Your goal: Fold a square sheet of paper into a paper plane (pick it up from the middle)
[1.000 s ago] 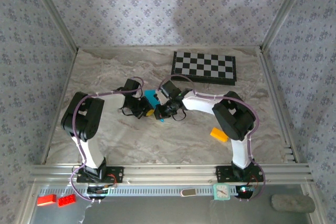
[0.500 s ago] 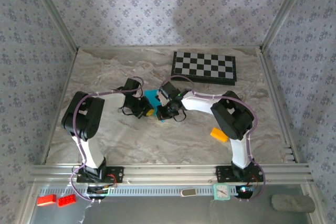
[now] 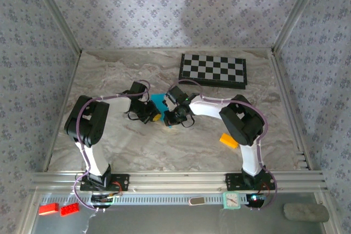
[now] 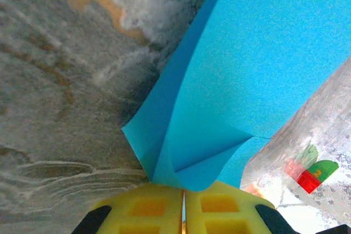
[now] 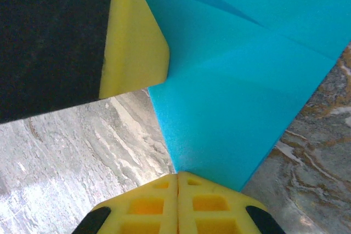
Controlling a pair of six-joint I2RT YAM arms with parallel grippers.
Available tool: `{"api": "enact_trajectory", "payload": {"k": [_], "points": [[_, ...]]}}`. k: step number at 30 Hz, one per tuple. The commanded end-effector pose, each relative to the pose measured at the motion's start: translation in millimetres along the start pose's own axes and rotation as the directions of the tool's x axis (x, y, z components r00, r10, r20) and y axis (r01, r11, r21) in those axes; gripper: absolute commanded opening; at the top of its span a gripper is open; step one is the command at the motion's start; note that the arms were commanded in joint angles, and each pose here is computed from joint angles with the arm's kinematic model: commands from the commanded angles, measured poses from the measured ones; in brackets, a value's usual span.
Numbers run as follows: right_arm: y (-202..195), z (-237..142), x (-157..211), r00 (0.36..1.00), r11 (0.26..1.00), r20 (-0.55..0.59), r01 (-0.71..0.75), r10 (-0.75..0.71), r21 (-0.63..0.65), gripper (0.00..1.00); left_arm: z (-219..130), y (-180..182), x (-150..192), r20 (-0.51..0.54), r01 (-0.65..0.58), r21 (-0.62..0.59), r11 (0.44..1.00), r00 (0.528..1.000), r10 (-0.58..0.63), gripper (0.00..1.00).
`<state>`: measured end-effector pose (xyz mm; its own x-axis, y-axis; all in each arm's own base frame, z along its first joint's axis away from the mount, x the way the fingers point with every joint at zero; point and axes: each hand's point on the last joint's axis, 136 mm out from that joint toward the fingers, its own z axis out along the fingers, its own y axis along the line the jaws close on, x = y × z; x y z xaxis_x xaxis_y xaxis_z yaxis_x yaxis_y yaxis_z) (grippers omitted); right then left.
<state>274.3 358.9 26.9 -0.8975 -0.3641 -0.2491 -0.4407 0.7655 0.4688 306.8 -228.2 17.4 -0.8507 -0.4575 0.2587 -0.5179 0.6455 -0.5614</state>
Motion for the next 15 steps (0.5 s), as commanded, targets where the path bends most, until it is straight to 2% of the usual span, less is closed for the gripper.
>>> {"api": "enact_trajectory", "payload": {"k": [1,15], "points": [[0,3,10,0.998,1.000,-0.055,-0.011,0.011,-0.003,0.08,11,45,0,0.004,0.076,-0.154,0.985,0.997,-0.076,0.10],[-13,7,35,0.992,0.999,-0.119,-0.034,0.037,0.020,0.08,12,51,-1,0.010,0.089,-0.169,0.982,0.996,-0.088,0.09]]}}
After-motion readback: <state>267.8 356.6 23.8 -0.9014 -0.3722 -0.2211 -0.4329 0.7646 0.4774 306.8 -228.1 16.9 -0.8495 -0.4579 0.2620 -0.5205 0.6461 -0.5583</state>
